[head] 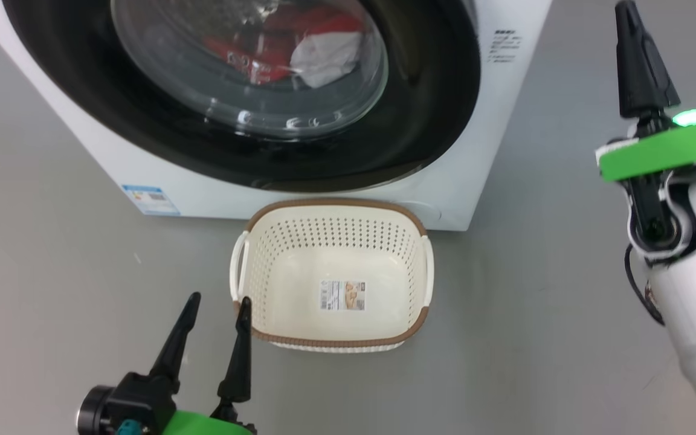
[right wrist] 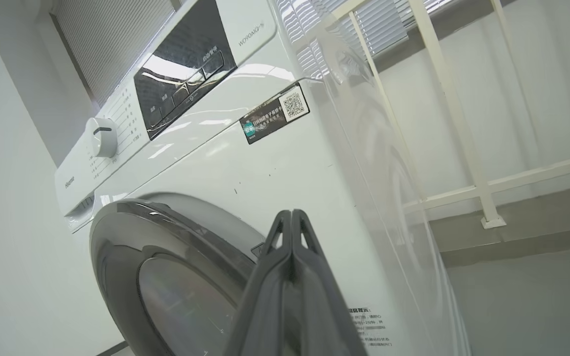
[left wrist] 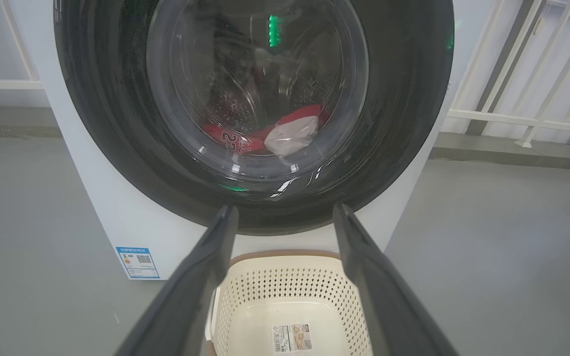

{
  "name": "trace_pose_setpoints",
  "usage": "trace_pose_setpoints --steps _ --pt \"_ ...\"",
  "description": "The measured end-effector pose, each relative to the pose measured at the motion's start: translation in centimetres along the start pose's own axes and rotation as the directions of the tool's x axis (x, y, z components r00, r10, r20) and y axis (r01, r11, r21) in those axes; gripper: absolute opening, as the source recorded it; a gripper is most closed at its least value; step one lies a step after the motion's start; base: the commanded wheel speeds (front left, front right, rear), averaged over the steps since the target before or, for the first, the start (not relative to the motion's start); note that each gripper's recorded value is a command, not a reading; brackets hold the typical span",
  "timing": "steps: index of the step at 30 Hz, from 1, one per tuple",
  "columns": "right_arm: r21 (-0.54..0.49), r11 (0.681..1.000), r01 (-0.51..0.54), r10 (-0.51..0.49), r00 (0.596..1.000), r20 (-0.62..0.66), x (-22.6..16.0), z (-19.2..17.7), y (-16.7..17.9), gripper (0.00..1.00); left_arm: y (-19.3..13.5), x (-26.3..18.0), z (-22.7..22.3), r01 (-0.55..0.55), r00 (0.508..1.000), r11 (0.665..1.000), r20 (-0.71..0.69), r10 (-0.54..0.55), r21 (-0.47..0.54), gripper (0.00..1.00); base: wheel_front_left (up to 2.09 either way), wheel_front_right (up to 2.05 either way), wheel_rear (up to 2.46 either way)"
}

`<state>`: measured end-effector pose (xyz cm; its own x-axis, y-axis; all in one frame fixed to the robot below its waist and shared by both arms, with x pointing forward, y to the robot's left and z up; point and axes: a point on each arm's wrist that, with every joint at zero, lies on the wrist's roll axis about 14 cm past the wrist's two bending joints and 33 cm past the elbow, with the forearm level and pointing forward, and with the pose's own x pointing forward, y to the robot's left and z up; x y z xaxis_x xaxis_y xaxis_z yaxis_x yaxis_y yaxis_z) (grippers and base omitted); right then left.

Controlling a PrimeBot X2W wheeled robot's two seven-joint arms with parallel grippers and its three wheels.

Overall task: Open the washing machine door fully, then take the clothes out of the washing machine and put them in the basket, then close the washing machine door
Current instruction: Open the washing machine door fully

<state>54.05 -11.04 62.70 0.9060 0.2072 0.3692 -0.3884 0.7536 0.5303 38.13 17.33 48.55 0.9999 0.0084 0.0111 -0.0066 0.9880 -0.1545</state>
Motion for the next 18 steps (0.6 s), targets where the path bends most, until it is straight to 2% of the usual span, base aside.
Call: trace_pose_setpoints --steps 5,10,14,18 --pt "0.14 0.99 -0.013 0.021 0.998 -0.06 2.6 -1.3 0.2 0.0 0.3 0.6 -0.4 -0.011 1.0 1.0 -0.013 0.011 -0.001 1.0 0.0 0.0 0.0" --pt "0.259 0.965 -0.027 0.068 0.986 -0.152 4.9 -2.4 0.8 0.0 0.7 1.2 -0.7 -0.023 1.0 1.0 -0.02 0.023 -0.001 1.0 0.0 0.0 0.0" --pt "0.353 0.936 -0.015 0.118 0.955 -0.272 5.6 -4.6 1.4 0.0 1.1 1.6 -1.0 -0.032 0.999 0.999 -0.028 0.032 0.002 1.0 0.0 0.0 0.0" --pt "0.402 0.916 0.002 0.167 0.907 -0.386 5.8 -6.5 1.5 0.0 1.3 1.8 -1.4 -0.038 0.999 0.999 -0.038 0.038 -0.007 1.0 0.0 0.0 0.0"
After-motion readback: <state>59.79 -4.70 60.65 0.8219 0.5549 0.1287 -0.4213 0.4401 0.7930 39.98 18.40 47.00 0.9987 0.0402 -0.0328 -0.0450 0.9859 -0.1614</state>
